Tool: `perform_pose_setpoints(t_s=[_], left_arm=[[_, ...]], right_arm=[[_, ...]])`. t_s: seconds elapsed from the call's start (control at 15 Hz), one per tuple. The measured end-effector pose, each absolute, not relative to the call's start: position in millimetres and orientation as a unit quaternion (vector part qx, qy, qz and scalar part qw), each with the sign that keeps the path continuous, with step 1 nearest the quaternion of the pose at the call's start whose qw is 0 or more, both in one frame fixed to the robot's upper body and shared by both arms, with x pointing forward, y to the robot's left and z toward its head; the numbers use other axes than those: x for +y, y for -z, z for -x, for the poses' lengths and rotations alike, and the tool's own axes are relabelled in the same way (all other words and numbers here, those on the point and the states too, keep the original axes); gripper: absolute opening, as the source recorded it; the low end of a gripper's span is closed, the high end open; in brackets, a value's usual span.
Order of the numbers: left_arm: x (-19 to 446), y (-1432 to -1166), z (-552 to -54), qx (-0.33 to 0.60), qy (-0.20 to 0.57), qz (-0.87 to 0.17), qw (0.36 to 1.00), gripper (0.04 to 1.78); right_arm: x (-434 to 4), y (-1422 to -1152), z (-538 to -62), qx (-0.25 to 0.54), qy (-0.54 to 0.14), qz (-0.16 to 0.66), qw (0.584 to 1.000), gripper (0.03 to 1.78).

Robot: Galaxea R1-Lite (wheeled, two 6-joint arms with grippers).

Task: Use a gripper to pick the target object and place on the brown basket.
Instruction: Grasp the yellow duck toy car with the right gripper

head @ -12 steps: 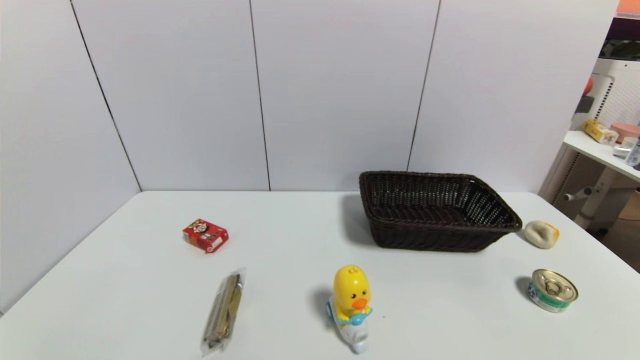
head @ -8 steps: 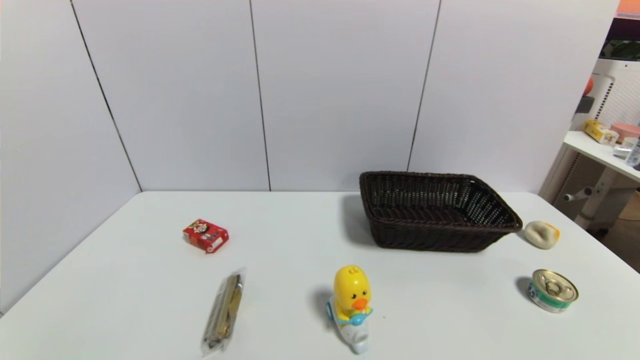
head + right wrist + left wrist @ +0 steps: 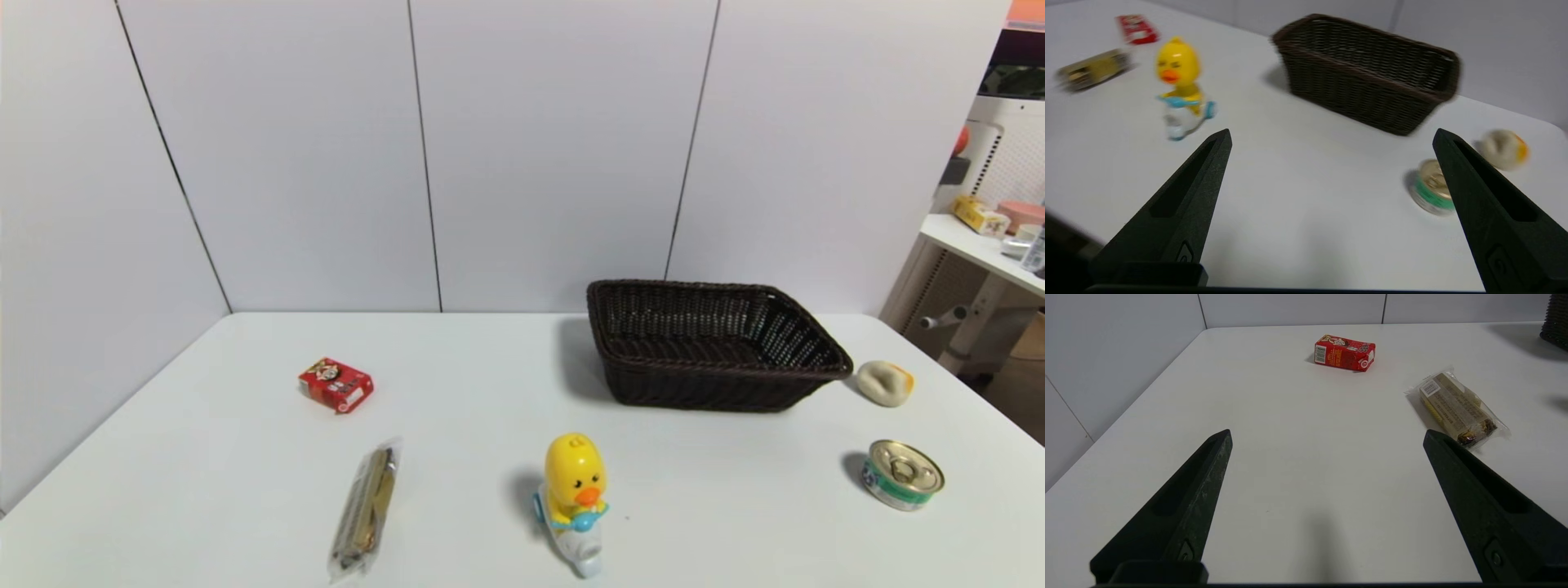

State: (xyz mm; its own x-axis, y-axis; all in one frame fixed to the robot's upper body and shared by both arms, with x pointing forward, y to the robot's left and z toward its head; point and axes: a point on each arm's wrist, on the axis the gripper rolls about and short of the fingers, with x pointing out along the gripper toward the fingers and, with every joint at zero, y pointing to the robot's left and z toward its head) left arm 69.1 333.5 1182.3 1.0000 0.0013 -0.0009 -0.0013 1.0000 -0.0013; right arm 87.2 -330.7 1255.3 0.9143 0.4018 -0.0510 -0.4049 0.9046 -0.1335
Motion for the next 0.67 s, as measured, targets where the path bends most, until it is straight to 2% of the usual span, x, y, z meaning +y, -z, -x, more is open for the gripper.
perform_pose_setpoints(t_s=[0.13,0.33,0.67], left_arm=[[333.5,-1182.3,-69.0,0.000,-0.001,0.001,1.000,1.69],[333.5,-1182.3,-69.1,0.000,-0.001,0.000,1.000,1.69],[333.5,-1182.3,-69.1,0.000,-0.001,0.000,1.000,1.69]], right_arm=[[-326.8,-1268.9,-100.1,0.027,-0.285,0.102,0.953,1.70],[-316.7,-1284.2,-122.2,0.054,-0.365,0.135,0.919,1.70],[-290.5,-1282.0,-156.9,0.115,-0.453,0.169,0.867,1.70]])
